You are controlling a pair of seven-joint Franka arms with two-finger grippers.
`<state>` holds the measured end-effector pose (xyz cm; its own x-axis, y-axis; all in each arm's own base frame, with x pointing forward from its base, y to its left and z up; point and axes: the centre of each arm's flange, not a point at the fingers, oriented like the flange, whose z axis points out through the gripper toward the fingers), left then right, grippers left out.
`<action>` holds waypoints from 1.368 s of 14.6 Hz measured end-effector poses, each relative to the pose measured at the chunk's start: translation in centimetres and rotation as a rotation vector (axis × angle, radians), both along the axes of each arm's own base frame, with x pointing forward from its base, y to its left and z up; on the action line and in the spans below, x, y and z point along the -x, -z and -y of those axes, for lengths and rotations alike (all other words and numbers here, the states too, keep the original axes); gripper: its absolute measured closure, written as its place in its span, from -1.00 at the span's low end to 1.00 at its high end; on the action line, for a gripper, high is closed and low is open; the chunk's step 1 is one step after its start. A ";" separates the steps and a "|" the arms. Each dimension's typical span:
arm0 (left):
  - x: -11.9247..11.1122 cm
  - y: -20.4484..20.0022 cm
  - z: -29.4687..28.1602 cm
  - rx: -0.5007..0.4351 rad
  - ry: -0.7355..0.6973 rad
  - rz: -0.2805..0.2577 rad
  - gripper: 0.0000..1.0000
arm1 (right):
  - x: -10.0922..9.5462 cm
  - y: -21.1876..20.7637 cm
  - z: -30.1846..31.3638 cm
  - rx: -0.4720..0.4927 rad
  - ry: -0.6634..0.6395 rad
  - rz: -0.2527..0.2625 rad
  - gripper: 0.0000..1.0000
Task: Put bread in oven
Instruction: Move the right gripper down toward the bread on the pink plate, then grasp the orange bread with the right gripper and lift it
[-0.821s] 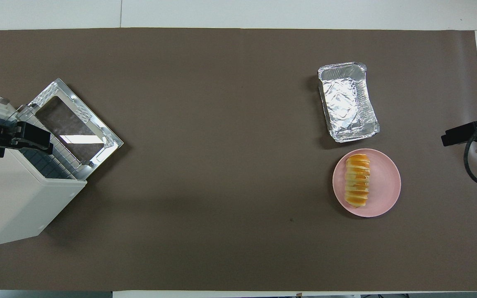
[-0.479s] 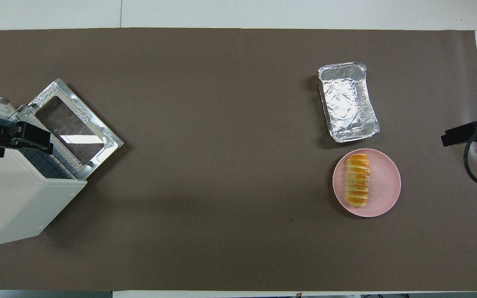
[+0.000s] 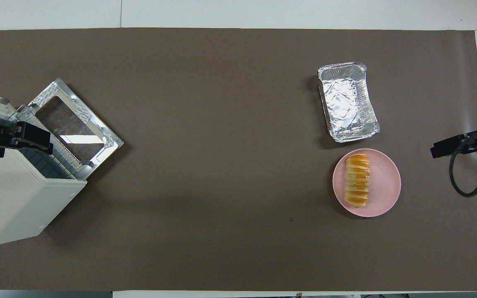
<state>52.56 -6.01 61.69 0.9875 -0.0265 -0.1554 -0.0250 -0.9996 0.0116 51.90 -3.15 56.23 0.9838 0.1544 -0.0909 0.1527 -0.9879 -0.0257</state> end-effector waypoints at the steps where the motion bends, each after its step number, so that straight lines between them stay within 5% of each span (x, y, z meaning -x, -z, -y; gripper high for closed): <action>1: 0.0 0.0 0.0 0.000 0.000 0.000 -1.00 | 0.6 1.2 -0.5 0.002 0.004 0.007 -1.00; 6: 0.0 0.0 0.0 0.000 0.000 0.000 -1.00 | 4.3 7.3 -4.4 0.011 0.032 0.017 -1.00; 13: 0.0 0.0 0.0 0.000 0.000 0.000 -1.00 | 6.2 18.3 -5.3 0.001 0.033 0.075 -1.00; 20: 0.0 0.0 0.0 0.000 0.000 0.000 -1.00 | 8.2 24.8 -8.3 -0.001 0.030 0.117 -1.00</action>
